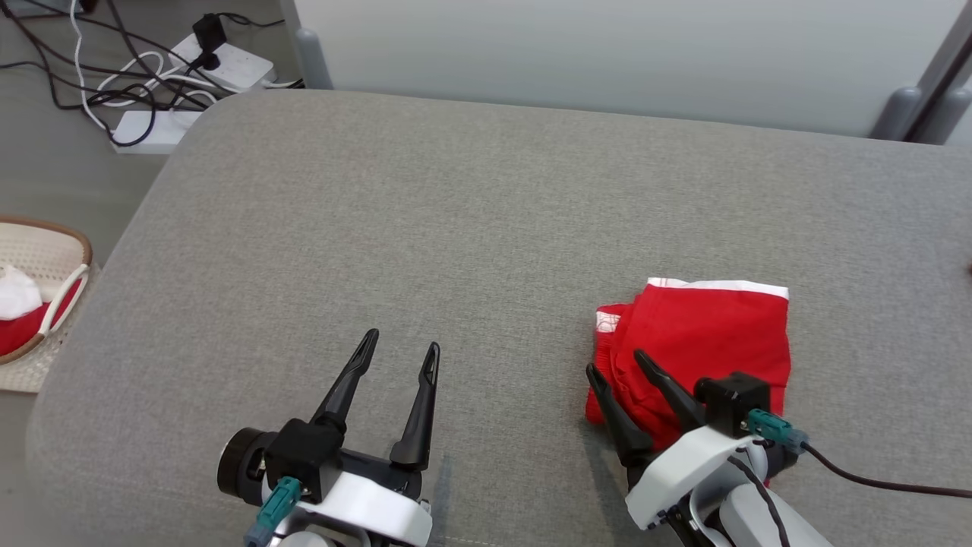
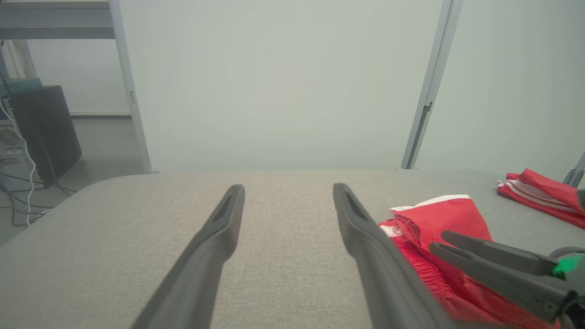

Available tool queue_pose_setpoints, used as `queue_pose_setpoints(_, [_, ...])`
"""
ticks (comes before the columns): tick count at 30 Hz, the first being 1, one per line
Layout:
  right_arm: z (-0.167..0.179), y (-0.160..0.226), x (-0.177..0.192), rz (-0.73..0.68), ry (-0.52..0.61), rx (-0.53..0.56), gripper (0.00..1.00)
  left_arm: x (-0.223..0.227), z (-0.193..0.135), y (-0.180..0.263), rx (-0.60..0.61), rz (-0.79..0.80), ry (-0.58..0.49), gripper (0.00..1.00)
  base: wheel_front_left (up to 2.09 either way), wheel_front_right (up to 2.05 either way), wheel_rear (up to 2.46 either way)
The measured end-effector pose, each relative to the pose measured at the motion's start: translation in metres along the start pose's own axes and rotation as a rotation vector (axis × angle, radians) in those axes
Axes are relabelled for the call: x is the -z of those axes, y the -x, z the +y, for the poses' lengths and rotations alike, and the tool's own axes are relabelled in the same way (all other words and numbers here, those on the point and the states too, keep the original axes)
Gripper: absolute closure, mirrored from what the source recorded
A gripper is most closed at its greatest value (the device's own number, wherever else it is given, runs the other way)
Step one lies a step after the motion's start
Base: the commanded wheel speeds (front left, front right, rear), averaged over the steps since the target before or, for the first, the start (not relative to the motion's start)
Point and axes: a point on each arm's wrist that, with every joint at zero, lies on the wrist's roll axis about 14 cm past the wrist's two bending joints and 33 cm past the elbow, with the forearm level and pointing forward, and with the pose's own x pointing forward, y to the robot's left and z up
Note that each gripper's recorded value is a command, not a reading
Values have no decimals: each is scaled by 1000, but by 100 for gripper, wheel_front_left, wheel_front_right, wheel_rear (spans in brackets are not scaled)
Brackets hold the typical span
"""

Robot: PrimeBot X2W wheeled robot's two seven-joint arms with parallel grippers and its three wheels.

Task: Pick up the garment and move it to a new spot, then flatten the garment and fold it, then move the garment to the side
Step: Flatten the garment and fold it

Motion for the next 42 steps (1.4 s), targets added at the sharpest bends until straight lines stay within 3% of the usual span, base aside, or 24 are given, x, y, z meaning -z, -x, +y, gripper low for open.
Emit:
queue_pose_setpoints(7, [1, 7, -48, -151, 10, 5, 0, -4, -10, -5, 33, -15, 0, 0, 0, 0, 0])
queue_pose_setpoints(15, [-41, 39, -86, -279, 62, 161, 0, -6, -29, -9, 92, -24, 9, 0, 0, 0, 0])
queue_pose_setpoints(25, [-96, 101, -79, -279, 123, 398, 0, -8, -30, -11, 59, -28, 10, 0, 0, 0, 0])
queue_pose_setpoints(42, [-95, 148, -48, -236, 63, 433, 0, 11, -19, 19, 43, 33, 4, 0, 0, 0, 0])
